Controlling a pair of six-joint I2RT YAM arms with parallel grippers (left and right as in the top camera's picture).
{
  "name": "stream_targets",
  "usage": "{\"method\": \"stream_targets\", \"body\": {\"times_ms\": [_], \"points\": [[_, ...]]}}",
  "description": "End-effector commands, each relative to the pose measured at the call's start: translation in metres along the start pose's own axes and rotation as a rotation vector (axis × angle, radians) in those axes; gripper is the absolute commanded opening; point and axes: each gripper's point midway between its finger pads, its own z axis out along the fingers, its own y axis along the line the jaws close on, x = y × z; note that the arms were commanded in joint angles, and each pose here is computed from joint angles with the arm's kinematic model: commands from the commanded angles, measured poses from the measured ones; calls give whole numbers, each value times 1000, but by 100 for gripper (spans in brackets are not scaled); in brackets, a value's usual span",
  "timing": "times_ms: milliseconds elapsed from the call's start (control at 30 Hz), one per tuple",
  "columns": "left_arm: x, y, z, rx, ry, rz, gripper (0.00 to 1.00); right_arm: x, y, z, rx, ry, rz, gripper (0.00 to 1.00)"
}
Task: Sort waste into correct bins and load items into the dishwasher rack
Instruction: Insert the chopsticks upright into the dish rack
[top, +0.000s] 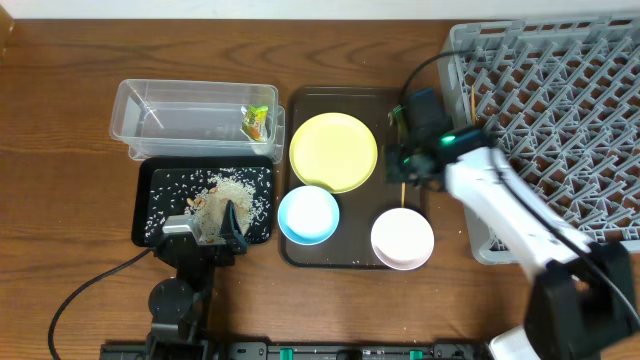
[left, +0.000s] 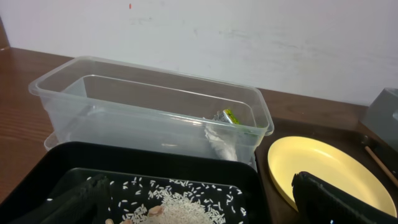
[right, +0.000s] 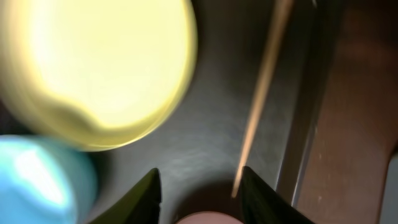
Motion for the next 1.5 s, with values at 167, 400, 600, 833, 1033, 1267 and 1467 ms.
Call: {"method": "stream_targets", "body": {"times_ms": [167,400,600,833,1033,1267,1467], "points": [[18,4,2,-10,40,8,95,4,-44,68,252,-15,178,38],[18,4,2,-10,40,8,95,10,-43,95,176,59,113,23],[18,4,2,-10,40,8,95,-8,-53,69,119,45,94,1],[18,4,2,-10,40,8,95,-74,-73,-29,-25,-189,-38,1],[18,4,2,-10,40,8,95,-103,-123,-93,38,-372,-41,1],[18,4,2,-10,40,8,95,-102,-167,-76,99,-335,-53,1],[18,4,2,-10,40,8,95,-93,-163,-34,45,-237,-50,20]]}}
